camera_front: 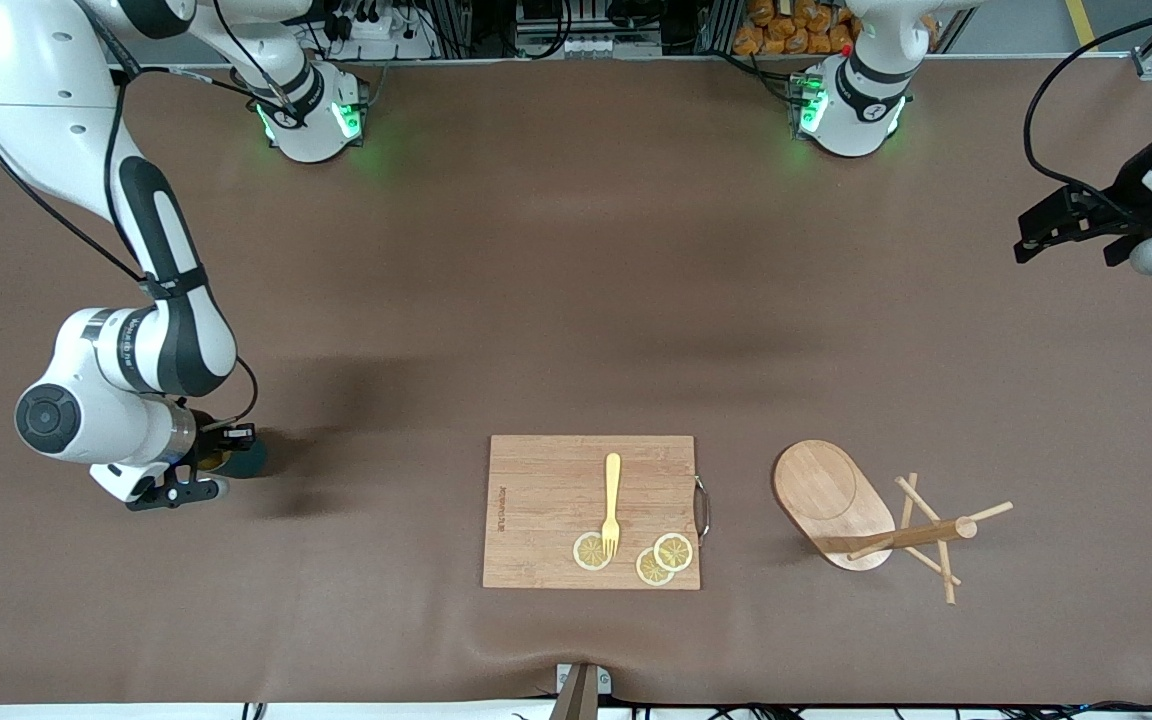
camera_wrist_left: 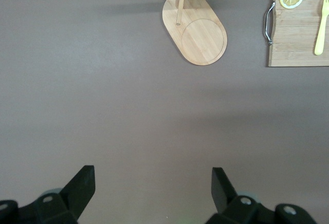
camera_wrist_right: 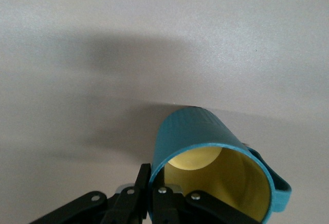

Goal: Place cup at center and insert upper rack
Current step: 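Reach the right gripper down to the teal mug and grasp it, then carry the teal mug with the right gripper to the table center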

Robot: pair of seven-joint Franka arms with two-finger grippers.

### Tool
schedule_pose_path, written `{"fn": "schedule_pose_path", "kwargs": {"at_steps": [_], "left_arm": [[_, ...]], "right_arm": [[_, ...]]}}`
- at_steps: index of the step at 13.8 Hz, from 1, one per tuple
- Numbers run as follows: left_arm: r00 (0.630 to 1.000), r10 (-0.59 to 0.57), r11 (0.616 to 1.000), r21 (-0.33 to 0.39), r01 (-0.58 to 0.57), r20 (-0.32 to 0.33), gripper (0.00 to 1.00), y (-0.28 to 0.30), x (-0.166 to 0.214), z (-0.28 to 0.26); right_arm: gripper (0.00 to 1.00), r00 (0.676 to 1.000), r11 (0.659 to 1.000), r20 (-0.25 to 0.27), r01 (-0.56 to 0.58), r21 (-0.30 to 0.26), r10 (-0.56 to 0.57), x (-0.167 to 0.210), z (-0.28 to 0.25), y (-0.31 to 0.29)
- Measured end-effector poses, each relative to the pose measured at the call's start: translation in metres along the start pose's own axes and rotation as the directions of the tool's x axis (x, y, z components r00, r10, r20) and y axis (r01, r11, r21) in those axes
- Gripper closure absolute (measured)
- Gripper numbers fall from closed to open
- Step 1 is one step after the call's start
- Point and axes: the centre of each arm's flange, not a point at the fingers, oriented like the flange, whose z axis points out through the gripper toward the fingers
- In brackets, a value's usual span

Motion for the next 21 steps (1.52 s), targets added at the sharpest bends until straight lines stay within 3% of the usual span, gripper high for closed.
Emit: {"fn": "schedule_pose_path", "kwargs": {"at_steps": [5, 10, 17, 21], "left_arm": [[1.0, 0.006, 1.0, 0.0, -0.006, 0.002, 0.0, 0.005, 0.0, 0.001], [1.0, 0.006, 1.0, -0.002, -0.006, 0.007, 0.0, 0.004, 0.005, 0.007], [1.0, -0.002, 1.0, -0.003, 0.002, -0.002, 0.0, 0.0, 0.006, 0.007], [1.0, -0.009, 1.0, -0.003, 0.009, -0.001, 0.0, -0.004, 0.006, 0.007]], "right_arm": [[0.95, 0.998, 0.999, -0.05, 0.034, 0.008, -0.033, 0.014, -0.026, -0.049], [0.95, 0.996, 0.999, -0.079, -0.047, 0.025, 0.049, 0.009, -0.048, -0.201], [0.95, 0.981, 0.984, -0.074, -0.179, 0.026, 0.18, -0.064, -0.041, -0.434], [0.95, 0.986, 0.988, -0.063, -0.156, 0.017, 0.157, -0.119, -0.029, -0.52]]}}
